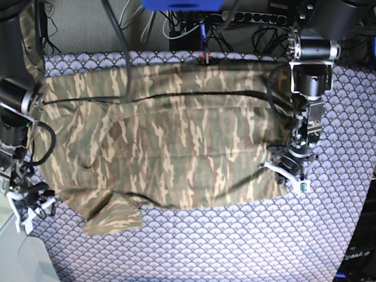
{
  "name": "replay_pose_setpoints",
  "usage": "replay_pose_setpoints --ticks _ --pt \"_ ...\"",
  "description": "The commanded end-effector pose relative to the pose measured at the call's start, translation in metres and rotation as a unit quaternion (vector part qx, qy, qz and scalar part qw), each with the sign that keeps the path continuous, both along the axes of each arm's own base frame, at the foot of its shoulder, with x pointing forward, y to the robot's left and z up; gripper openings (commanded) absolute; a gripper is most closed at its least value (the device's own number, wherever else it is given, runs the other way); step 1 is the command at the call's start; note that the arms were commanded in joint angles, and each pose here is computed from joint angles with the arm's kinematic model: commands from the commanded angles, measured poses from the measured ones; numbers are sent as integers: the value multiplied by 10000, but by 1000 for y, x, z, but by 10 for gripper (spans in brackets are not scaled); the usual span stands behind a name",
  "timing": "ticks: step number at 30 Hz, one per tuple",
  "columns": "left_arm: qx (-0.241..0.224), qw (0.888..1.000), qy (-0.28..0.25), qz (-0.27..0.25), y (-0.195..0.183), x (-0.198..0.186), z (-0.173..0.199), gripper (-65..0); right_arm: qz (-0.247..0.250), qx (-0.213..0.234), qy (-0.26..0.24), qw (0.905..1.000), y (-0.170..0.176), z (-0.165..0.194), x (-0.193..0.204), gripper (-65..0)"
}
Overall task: Fold the T-shirt properly
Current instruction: 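Grasp the hem corners of the shirt with both grippers, then lift the hem with both grippers and fold it toward the collar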
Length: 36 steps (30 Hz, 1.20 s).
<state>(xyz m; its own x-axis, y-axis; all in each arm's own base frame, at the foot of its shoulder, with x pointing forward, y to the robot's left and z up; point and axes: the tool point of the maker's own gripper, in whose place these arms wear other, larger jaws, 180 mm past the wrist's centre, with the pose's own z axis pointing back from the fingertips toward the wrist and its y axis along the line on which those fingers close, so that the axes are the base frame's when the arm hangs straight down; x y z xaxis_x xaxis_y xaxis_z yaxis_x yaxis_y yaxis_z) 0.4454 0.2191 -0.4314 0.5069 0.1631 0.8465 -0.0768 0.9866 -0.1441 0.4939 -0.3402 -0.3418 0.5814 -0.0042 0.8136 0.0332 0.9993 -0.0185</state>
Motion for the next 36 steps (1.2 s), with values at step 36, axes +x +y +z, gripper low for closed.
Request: replay_pose_setpoints --ticks 36 --pt "197 9985 500 47 17 -30 -28 -642 -218 275 288 9990 -1 -66 -41 -302"
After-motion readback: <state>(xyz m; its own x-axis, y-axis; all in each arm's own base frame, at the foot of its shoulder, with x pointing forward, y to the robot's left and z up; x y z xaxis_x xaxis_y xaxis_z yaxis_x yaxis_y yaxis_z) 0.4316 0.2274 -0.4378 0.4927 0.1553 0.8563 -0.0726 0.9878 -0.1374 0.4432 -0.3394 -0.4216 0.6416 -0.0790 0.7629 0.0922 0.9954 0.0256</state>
